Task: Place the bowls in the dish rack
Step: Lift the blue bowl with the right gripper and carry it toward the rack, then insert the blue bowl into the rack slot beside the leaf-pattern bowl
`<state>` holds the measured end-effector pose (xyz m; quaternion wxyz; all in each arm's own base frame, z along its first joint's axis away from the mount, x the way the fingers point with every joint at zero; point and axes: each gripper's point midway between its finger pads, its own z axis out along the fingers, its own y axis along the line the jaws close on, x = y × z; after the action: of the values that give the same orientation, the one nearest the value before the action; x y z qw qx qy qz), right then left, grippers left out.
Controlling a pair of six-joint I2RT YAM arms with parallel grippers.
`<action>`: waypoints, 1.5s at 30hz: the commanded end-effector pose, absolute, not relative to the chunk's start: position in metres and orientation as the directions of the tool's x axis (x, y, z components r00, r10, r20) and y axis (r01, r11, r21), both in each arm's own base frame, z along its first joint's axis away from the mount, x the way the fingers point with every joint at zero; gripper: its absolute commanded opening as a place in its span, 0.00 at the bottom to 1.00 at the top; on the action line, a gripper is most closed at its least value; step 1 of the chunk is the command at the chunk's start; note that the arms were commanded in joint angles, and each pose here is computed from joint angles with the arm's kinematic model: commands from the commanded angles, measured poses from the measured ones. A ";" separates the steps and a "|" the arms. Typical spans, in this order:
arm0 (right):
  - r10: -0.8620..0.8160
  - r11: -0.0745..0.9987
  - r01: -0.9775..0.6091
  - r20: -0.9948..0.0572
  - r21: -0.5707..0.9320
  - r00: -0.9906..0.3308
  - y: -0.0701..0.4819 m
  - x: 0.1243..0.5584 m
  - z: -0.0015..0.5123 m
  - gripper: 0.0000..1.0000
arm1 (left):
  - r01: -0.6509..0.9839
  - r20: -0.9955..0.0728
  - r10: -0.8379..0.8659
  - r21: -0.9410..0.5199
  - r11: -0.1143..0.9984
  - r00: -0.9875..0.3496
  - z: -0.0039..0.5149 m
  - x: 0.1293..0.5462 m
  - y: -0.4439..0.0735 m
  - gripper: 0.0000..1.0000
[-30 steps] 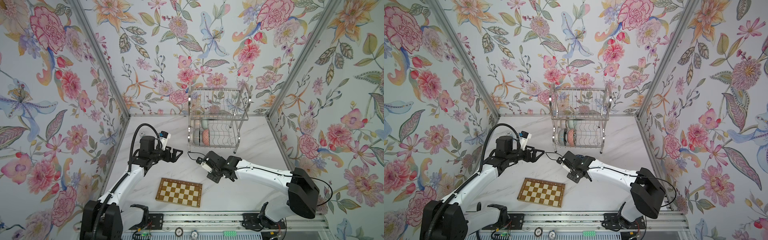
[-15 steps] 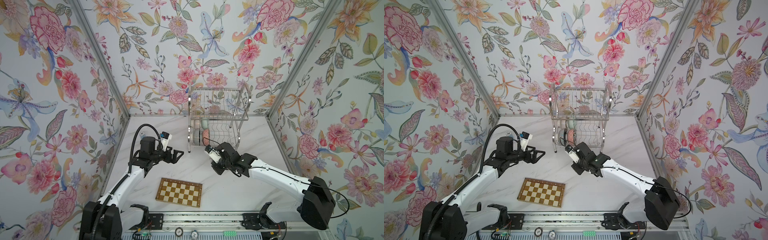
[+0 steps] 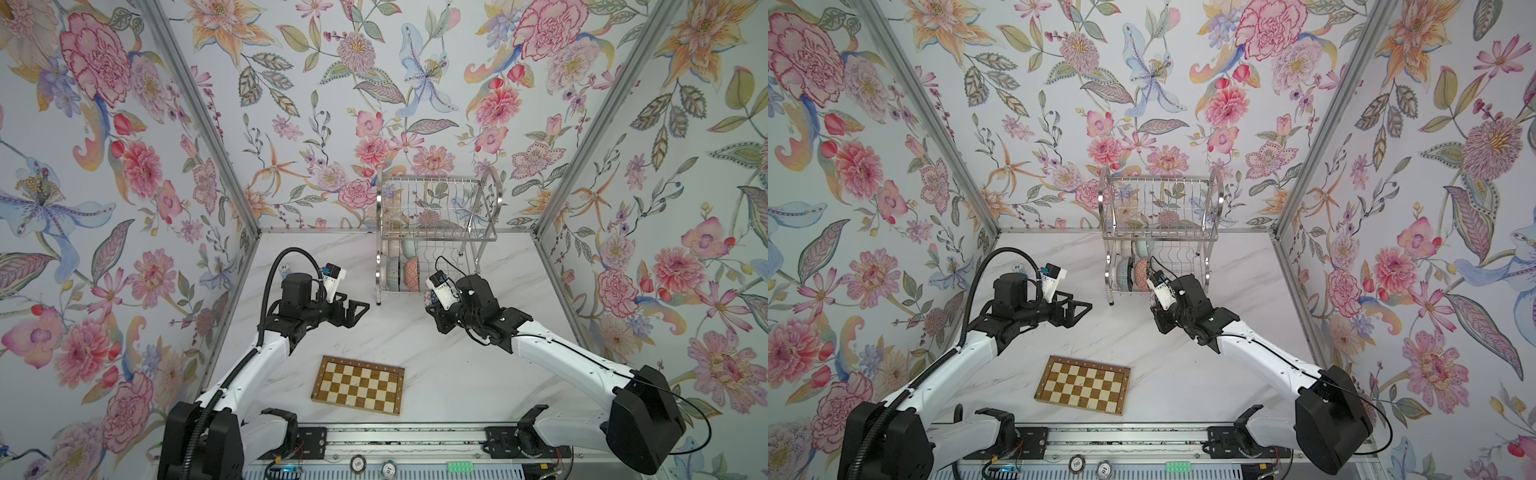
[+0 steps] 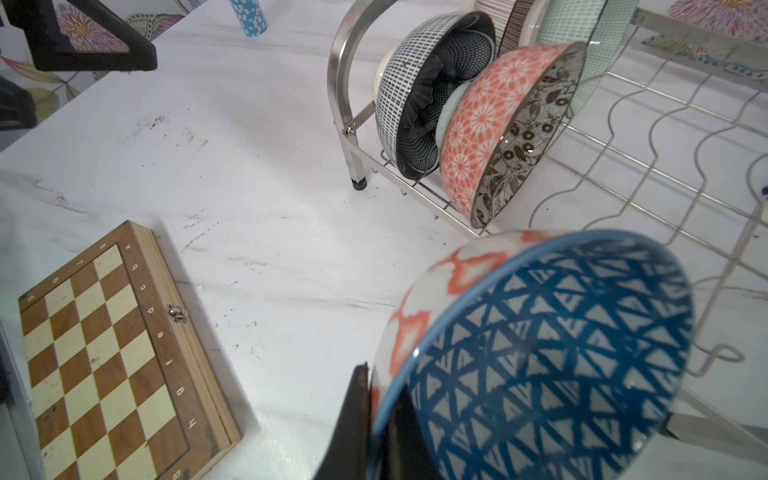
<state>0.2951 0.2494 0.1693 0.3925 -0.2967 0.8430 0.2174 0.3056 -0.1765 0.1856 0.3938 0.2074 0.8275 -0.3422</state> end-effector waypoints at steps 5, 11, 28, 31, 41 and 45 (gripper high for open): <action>-0.065 0.688 -0.675 -0.904 0.267 -0.423 0.255 0.313 0.223 0.01 | 0.648 -0.804 0.095 -0.397 0.650 -0.588 0.185 0.301 -0.183 0.99; 0.085 0.636 -0.678 -0.907 0.368 -0.413 0.254 0.322 0.240 0.01 | 0.647 -0.798 0.098 -0.402 0.647 -0.594 0.183 0.300 -0.185 0.99; 0.310 0.540 -0.671 -0.861 0.508 -0.403 0.251 0.341 0.255 0.02 | 0.645 -0.786 0.106 -0.413 0.644 -0.609 0.179 0.301 -0.188 0.99; 0.341 0.525 -0.661 -0.845 0.535 -0.412 0.245 0.345 0.255 0.02 | 0.648 -0.787 0.108 -0.411 0.641 -0.607 0.179 0.300 -0.189 0.99; 0.401 0.485 -0.641 -0.803 0.595 -0.441 0.231 0.357 0.252 0.02 | 0.662 -0.793 0.124 -0.398 0.635 -0.596 0.179 0.298 -0.191 0.99; 0.424 0.466 -0.636 -0.786 0.615 -0.450 0.226 0.361 0.250 0.02 | 0.671 -0.802 0.132 -0.383 0.635 -0.583 0.179 0.297 -0.191 0.99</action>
<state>0.3617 0.2273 0.2272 0.4932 -0.0658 0.7186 0.4858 0.3005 -0.1867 0.1793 0.3807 0.2265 0.8253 -0.3501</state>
